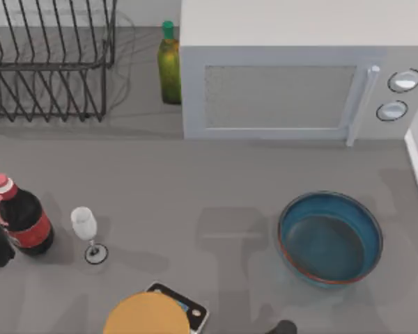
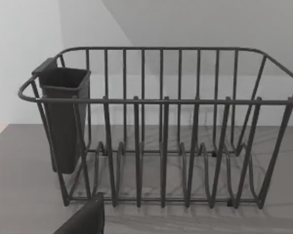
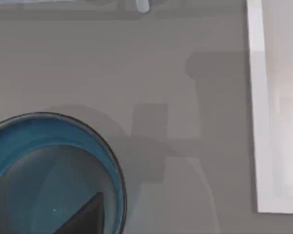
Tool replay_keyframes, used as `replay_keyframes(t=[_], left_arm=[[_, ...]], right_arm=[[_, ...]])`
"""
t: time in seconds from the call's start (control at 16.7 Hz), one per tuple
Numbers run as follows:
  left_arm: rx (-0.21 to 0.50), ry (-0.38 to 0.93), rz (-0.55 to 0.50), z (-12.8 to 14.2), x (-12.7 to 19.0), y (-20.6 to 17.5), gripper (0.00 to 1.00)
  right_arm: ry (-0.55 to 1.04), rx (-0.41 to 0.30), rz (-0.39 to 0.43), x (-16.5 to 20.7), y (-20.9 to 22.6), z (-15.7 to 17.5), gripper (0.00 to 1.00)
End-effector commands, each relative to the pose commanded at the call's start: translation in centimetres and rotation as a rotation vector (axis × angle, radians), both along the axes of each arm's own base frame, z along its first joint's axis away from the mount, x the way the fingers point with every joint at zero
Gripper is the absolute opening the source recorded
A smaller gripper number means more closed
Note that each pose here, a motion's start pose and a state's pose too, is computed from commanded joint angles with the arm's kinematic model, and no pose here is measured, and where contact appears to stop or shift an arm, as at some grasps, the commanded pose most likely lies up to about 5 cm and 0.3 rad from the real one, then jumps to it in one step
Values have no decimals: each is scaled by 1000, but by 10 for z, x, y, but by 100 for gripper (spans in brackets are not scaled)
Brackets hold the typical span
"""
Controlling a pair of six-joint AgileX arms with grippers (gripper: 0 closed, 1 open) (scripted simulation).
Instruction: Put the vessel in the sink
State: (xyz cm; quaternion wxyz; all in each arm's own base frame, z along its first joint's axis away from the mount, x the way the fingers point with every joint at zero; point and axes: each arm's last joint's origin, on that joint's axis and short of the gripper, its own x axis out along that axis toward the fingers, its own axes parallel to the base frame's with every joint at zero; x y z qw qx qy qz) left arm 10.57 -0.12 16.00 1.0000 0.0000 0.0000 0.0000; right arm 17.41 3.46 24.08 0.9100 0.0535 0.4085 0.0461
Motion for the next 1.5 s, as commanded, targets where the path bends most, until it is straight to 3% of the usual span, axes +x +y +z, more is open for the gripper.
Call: replay_keyframes(t=[0.3,0.6,1.14,1.5], left_arm=[[0,0,0,0,0,0,100],[0,0,0,0,0,0,100],[0,0,0,0,0,0,100],[0,0,0,0,0,0,100]], right_arm=[[417,-52,12,58,37,3,100],[671,-121,4,99,71,-8,100],[725,-139,-2,109,79,-13,100],[720,-138,2,113,82,-68,100]])
